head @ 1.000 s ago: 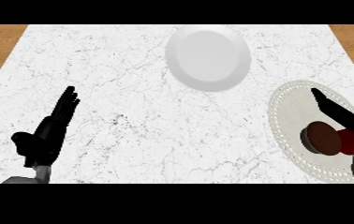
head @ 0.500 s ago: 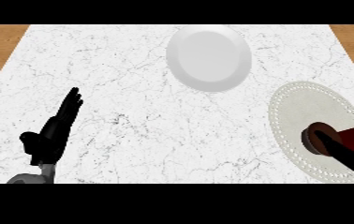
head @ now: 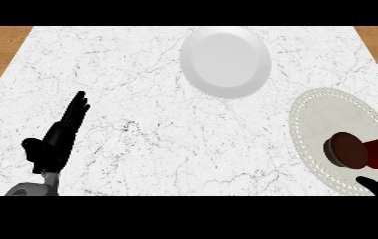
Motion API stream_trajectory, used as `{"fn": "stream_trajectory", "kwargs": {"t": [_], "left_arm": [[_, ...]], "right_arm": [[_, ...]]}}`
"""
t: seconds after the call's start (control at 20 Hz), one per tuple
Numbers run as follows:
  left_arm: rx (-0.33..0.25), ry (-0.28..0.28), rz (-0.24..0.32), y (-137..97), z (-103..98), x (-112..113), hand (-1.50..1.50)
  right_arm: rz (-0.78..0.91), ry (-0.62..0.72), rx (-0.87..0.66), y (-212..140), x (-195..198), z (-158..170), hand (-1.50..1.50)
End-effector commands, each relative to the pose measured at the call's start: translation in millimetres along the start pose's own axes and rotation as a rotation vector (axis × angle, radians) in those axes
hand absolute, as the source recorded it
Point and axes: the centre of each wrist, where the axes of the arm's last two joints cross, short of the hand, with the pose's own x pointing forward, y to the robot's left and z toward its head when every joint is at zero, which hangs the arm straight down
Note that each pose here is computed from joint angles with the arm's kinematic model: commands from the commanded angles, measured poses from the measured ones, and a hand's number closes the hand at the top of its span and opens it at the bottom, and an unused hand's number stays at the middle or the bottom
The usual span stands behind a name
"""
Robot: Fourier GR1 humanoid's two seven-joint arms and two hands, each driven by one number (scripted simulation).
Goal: Pick the can from the placemat and place it in the plate
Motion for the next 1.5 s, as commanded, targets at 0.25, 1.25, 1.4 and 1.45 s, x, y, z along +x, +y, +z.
{"fn": "stream_trajectory", "kwargs": {"t": [0.25,1.25,1.4,1.45], "left_arm": [[-0.017,0.009,0.017,-3,5,3,0.00],[-0.004,-0.016,0.009,-8,-21,4,0.00],[0.005,-0.029,0.006,9,-20,-1,0.00],[-0.023,-0.004,0.018,-7,13,14,0.00]], "right_arm": [[0.131,0.197,0.137,-15,27,-2,-1.50],[0.286,0.314,0.236,18,-1,-68,-1.50],[0.287,0.336,0.225,38,-13,-71,-1.50],[0.298,0.341,0.230,38,-3,-73,-1.50]]}}
